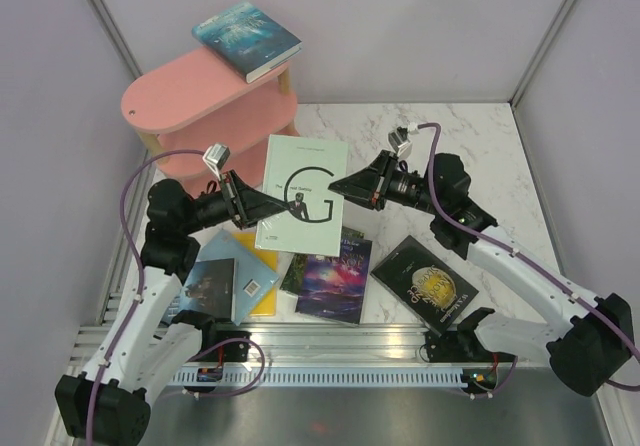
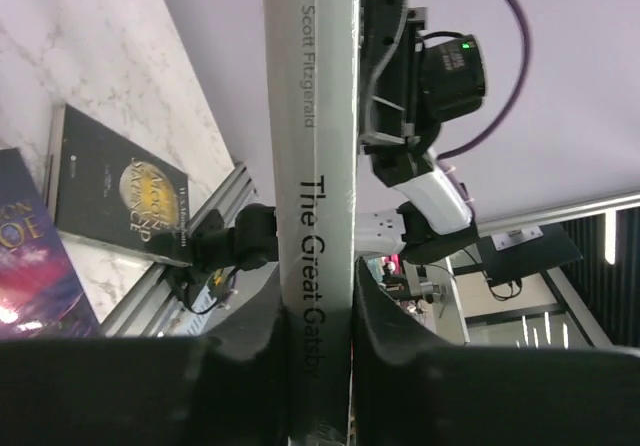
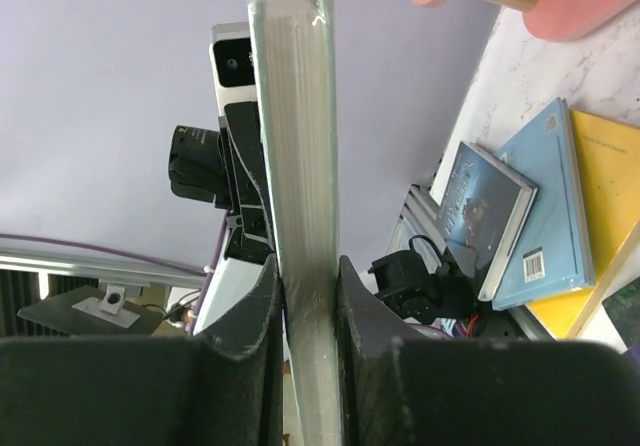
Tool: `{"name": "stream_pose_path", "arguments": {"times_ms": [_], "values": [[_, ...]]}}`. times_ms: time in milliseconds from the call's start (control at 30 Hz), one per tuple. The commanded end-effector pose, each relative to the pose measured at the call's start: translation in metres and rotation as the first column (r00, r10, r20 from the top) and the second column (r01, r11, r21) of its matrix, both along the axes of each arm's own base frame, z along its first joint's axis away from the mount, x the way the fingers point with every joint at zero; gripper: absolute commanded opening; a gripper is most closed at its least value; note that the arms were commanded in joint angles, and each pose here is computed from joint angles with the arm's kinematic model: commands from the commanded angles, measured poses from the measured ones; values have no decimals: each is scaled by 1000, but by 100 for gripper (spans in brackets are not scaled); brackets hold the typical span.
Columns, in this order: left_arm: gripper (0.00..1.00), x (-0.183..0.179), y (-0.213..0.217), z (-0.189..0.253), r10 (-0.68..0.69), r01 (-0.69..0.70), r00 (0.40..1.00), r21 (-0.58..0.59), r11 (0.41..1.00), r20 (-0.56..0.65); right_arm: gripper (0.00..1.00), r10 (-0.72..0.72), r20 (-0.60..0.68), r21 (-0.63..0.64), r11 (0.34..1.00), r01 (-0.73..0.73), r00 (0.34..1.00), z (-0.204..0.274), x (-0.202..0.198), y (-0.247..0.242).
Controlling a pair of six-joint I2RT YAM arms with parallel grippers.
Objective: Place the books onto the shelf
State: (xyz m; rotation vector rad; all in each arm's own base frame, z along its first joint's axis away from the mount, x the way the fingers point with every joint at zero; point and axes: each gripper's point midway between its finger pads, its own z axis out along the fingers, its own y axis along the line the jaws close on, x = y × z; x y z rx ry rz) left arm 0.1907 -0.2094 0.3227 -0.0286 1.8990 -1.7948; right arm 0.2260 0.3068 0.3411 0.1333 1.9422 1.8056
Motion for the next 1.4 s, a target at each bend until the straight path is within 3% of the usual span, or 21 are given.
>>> {"name": "stream_pose_path", "arguments": {"times_ms": [0,33,100,133,167,233,267,300,600,767,1067,1200,1300,1367], "values": [[15,-9,0,24,-39,44,995,-50,998,87,0,49,131,169,983,-71,990,53,-11,1],[2,-10,-1,26,-44,49,995,-55,997,92,0,49,127,166,984,-70,991,51,-9,2],[2,-9,-1,30,-37,44,994,-65,997,99,0,43,112,158,986,-60,993,44,-3,5],[2,-7,-1,29,-29,35,996,-67,997,89,5,33,98,150,987,-47,995,40,1,6],[2,-4,0,24,-14,17,998,-63,998,54,28,24,93,146,989,-37,995,39,5,7],[2,8,5,21,85,-83,996,-56,995,19,94,0,69,141,990,-9,998,34,12,8],[2,13,8,22,130,-130,991,-56,990,4,98,-5,47,136,991,-1,999,26,13,8],[2,24,13,19,205,-207,978,-48,977,-37,98,-16,41,146,989,10,999,27,12,6],[2,74,27,64,401,-404,914,-54,913,-63,98,-133,-121,202,967,156,984,-3,-12,-8],[2,88,30,57,443,-450,889,-47,892,-113,98,-165,-144,197,961,192,976,-1,-16,8],[2,93,33,48,471,-483,868,-48,874,-157,95,-205,-142,197,953,230,968,15,18,38],[2,94,36,44,486,-500,856,-47,865,-176,74,-214,-146,223,944,242,966,19,32,49],[2,94,38,40,498,-512,849,-45,858,-178,48,-194,-132,255,941,222,972,30,38,59],[2,94,39,33,508,-521,840,-20,854,-193,37,-191,-122,267,939,218,974,39,42,64]]}}
